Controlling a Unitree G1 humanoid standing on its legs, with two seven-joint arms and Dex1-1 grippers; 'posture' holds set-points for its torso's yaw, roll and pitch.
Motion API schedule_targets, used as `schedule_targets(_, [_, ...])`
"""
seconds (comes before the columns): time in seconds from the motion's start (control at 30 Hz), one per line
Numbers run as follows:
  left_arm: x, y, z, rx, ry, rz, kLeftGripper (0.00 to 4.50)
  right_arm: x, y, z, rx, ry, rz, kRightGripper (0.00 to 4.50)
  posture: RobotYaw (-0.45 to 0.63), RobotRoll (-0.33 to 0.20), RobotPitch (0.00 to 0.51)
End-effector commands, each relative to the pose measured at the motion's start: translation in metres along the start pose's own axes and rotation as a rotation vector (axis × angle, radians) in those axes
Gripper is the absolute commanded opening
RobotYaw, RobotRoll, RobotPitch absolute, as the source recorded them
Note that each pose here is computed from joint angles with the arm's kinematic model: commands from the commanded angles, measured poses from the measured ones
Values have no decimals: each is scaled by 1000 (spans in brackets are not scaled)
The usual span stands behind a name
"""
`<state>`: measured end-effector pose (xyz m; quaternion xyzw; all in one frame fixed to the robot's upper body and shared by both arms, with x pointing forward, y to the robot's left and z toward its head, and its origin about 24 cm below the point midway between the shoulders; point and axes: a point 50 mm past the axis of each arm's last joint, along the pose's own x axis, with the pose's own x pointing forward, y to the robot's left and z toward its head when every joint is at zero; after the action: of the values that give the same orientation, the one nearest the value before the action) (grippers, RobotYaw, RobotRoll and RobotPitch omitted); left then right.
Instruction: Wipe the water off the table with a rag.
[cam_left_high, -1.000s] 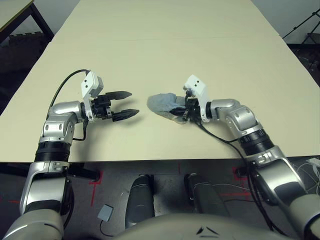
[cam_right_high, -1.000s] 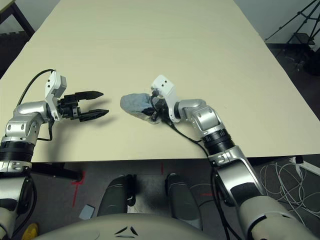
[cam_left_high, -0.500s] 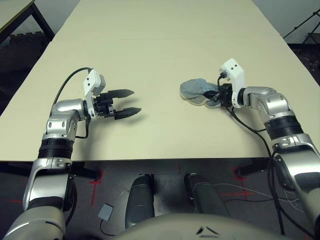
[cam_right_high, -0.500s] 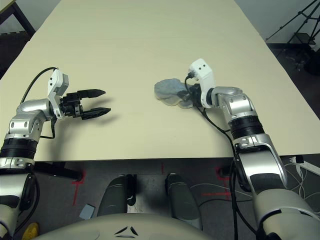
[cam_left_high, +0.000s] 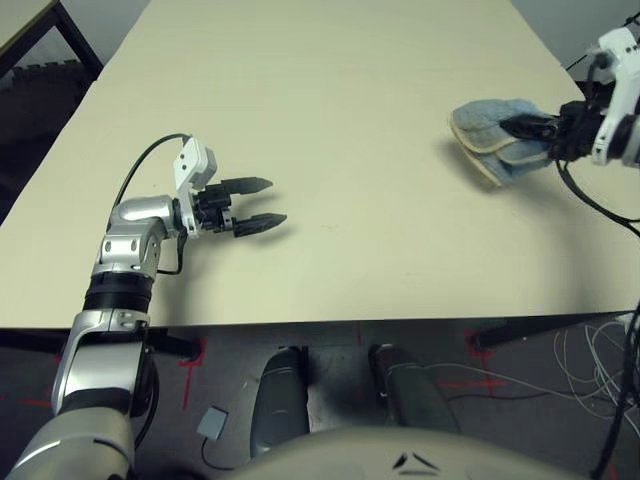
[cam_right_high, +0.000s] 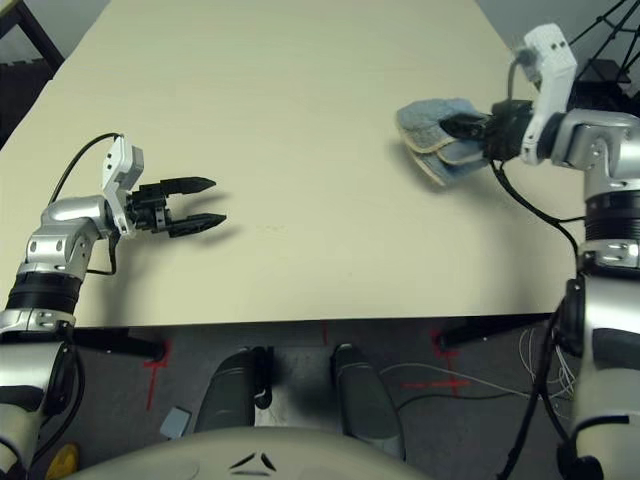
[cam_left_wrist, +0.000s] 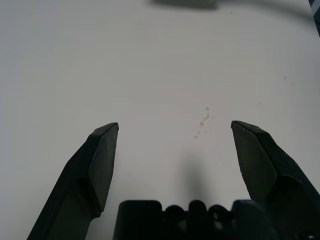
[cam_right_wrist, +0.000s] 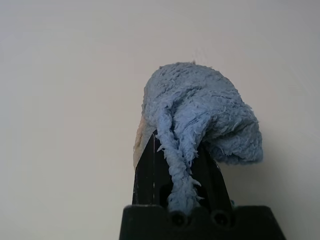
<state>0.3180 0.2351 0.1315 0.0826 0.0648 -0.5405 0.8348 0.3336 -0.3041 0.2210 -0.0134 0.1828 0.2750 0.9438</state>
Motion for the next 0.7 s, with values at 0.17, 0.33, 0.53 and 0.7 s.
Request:
schedule_targets(0.17, [0,2,-3,-3,21,-4,4500,-2,-13,-35,36,90,-66,0,-279,0,141])
schedule_targets(0.33, [-3,2,-2,1,26,-1,4500,4,-13,-45,62,102,-65,0,-273,0,140])
schedule_targets(0.53, [-4,2,0,7,29,-1,4500,14,-23,-63,-1,140,-175,0,-270,0,141])
schedule_targets(0.7, [-5,3,1,9,32,-2,4500,21,-29,-72,-69,145,-248,0,-269,0,143])
